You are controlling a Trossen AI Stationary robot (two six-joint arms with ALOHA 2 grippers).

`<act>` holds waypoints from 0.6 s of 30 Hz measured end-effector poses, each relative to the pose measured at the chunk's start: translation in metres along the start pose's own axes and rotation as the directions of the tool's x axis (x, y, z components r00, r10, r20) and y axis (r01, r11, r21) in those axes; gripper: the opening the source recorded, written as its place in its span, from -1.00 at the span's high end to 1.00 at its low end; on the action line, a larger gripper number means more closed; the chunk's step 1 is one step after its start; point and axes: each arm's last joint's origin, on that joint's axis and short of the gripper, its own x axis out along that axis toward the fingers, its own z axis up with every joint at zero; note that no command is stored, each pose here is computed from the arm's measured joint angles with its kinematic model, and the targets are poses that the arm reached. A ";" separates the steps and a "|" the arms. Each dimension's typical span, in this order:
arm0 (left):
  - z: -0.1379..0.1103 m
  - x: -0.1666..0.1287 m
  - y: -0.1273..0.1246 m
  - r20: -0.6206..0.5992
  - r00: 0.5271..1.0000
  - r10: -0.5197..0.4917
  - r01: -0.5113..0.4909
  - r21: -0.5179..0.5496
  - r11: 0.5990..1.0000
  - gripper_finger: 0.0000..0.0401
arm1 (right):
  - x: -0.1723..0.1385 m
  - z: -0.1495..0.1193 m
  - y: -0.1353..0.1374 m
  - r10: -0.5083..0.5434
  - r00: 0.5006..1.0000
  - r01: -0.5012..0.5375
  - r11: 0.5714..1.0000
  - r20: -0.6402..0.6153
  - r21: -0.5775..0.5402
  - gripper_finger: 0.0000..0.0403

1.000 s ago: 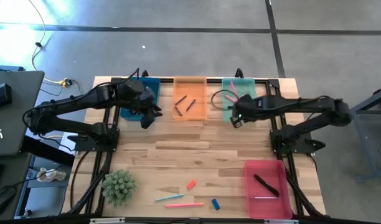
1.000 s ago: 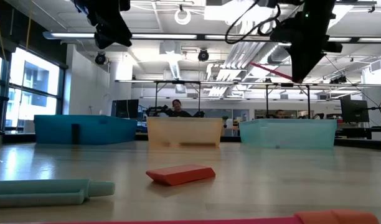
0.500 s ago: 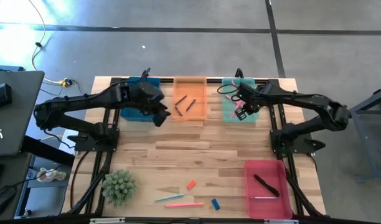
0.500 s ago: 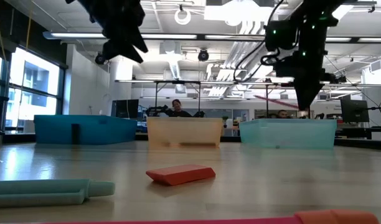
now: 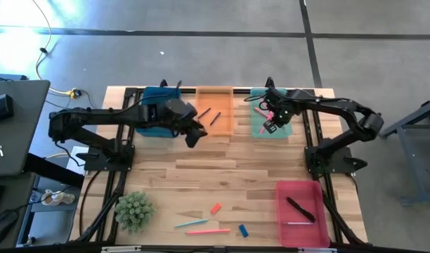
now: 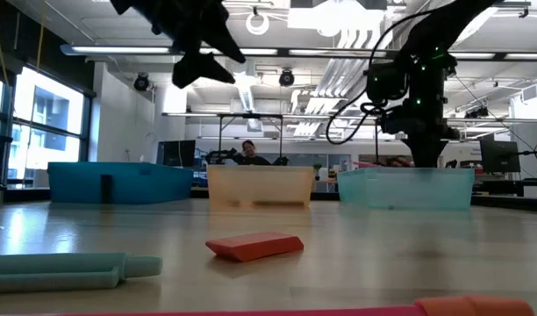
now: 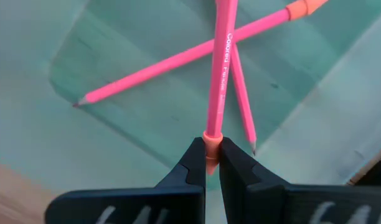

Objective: Sort crayons/erasers/pens/pencils in bins
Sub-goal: Put the top pink pencil into the blue bin

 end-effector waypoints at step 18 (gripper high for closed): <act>-0.002 -0.011 -0.066 0.151 0.985 -0.087 0.063 0.159 0.985 0.01 | 0.013 0.007 -0.008 -0.013 0.999 0.011 0.998 -0.032 -0.064 0.64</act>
